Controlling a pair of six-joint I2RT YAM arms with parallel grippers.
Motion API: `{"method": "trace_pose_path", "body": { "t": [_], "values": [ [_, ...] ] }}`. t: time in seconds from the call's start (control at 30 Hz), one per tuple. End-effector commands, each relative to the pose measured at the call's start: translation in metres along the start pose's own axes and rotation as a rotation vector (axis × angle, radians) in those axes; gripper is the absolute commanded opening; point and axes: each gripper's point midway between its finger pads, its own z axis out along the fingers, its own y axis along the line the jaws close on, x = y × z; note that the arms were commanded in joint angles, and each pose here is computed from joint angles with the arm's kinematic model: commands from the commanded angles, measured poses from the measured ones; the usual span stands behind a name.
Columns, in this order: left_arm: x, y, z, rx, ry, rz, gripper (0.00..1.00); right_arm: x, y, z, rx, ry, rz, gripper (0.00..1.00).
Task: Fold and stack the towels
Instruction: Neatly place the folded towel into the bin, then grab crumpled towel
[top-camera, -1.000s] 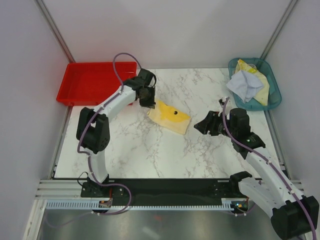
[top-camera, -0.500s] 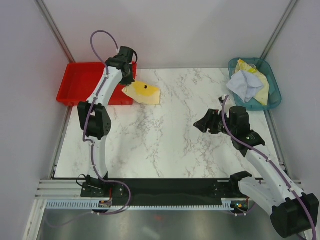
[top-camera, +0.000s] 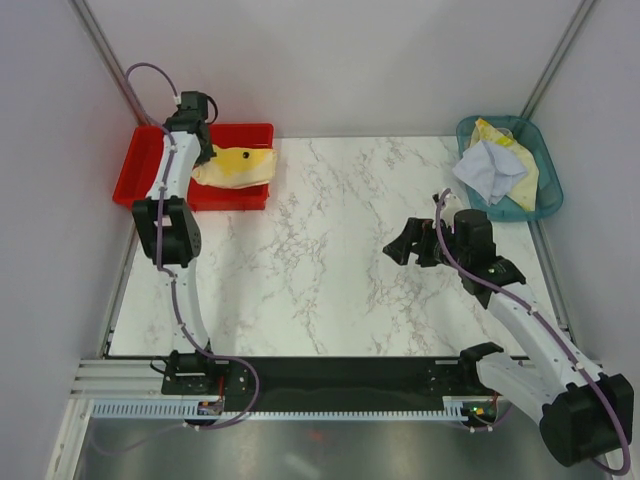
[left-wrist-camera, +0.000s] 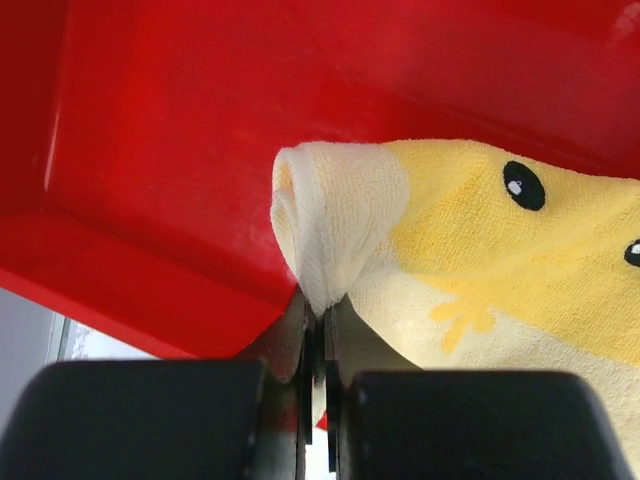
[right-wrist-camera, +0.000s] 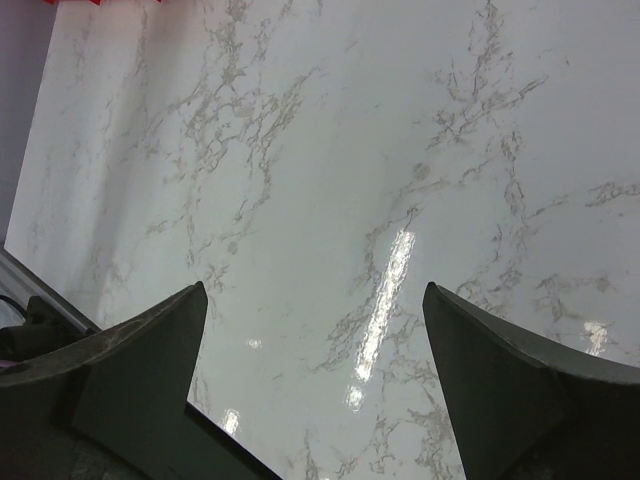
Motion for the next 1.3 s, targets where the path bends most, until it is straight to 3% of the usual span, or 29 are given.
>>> {"method": "trace_pose_path", "body": {
  "t": [0.0, 0.4, 0.43, 0.47, 0.53, 0.57, 0.63, 0.67, 0.87, 0.97, 1.0, 1.03, 1.17, 1.27],
  "values": [
    [-0.028, 0.015, 0.012, -0.012, -0.083, -0.002, 0.02, -0.021, 0.004, 0.0, 0.0, -0.049, -0.042, 0.98],
    [-0.003, 0.048, 0.084, -0.059, -0.013, -0.015, 0.03, -0.023, 0.001, 0.005, 0.013, -0.046, -0.032, 0.98],
    [-0.002, 0.048, 0.086, -0.06, -0.013, -0.018, 0.08, -0.024, 0.0, 0.006, 0.017, -0.046, -0.033, 0.98],
    [-0.004, 0.05, 0.084, -0.065, -0.019, -0.02, 0.26, -0.024, 0.0, 0.006, 0.02, -0.046, -0.029, 0.98],
    [-0.009, 0.053, 0.08, -0.081, -0.031, -0.031, 0.44, -0.027, -0.001, 0.008, 0.029, -0.05, -0.029, 0.98],
    [-0.016, 0.056, 0.071, -0.086, -0.051, -0.044, 0.54, -0.028, -0.002, 0.009, 0.035, -0.051, -0.023, 0.98],
    [-0.026, 0.057, 0.058, -0.082, -0.079, -0.066, 0.61, -0.035, 0.001, 0.008, 0.039, -0.066, -0.014, 0.98],
    [-0.03, 0.059, 0.053, -0.084, -0.09, -0.071, 0.76, -0.038, 0.001, 0.008, 0.044, -0.075, -0.009, 0.98],
    [-0.046, 0.038, -0.008, -0.061, -0.164, -0.077, 0.81, -0.075, -0.013, 0.01, 0.176, -0.185, 0.077, 0.98],
    [-0.023, 0.009, -0.031, 0.006, -0.131, -0.085, 0.82, -0.106, -0.025, 0.015, 0.276, -0.256, 0.106, 0.98],
    [-0.018, 0.008, -0.039, 0.022, -0.125, -0.107, 0.82, -0.109, -0.047, 0.02, 0.393, -0.252, 0.109, 0.97],
    [-0.018, -0.018, -0.068, 0.134, -0.141, -0.105, 0.82, -0.136, -0.048, 0.014, 0.44, -0.299, 0.074, 0.97],
    [0.027, -0.069, -0.117, 0.321, -0.089, -0.095, 0.82, -0.178, -0.092, 0.005, 0.681, -0.326, 0.046, 0.96],
    [0.056, -0.118, -0.171, 0.495, -0.087, -0.008, 0.83, -0.208, -0.137, -0.007, 0.833, -0.357, 0.032, 0.96]
  ]
}}
